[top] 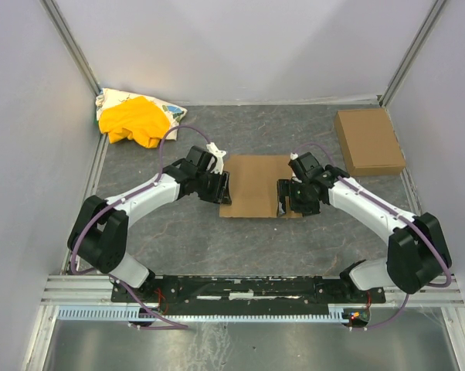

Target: Fold the paper box

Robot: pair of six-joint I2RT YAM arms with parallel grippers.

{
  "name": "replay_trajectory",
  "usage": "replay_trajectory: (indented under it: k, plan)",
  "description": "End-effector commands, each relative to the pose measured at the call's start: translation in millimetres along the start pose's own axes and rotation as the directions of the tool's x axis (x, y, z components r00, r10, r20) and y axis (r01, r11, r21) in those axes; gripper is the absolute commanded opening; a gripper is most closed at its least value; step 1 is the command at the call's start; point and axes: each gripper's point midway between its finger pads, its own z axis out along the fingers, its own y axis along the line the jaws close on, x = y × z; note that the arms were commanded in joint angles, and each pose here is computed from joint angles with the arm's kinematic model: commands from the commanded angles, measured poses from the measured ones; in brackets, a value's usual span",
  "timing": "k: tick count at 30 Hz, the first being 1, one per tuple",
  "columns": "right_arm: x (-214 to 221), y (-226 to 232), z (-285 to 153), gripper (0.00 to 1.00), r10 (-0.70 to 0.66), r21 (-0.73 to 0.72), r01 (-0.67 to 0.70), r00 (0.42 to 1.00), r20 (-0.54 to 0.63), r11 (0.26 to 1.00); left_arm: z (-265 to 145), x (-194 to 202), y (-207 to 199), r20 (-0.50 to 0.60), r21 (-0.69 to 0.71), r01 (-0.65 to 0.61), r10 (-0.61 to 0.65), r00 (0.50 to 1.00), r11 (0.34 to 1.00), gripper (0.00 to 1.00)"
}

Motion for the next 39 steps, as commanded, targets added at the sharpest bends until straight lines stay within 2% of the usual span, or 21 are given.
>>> replay_trajectory:
  k: [1, 14, 24, 33, 39]
  plan:
    - [-19.9, 2.8, -7.1, 0.85, -0.056, 0.02, 0.055, 0.997, 0.056, 0.998, -3.4, -12.8, -15.9, 0.018, 0.065, -0.048, 0.047, 0.999, 0.997, 0.51]
    - [-10.3, -14.6, 11.5, 0.89, -0.075, 0.075, 0.071, 0.996, 0.043, 0.995, -7.4, -12.7, -13.6, 0.026, 0.047, -0.052, 0.051, 0.998, 0.998, 0.51]
    - [-11.8, -7.8, 10.0, 0.89, -0.064, 0.042, 0.062, 0.997, 0.051, 0.997, -20.7, 3.3, -29.5, 0.032, 0.138, 0.0, -0.005, 0.999, 0.99, 0.52]
    - [-14.8, -1.6, 4.2, 0.88, -0.061, 0.017, 0.06, 0.996, 0.062, 0.998, -23.1, 27.3, -25.1, 0.019, 0.136, 0.042, -0.045, 0.999, 0.99, 0.53]
    - [-13.3, 2.1, 8.3, 0.88, -0.056, -0.006, 0.057, 0.997, 0.051, 0.998, -16.3, 19.0, -24.3, 0.02, 0.129, 0.06, -0.063, 0.998, 0.99, 0.56]
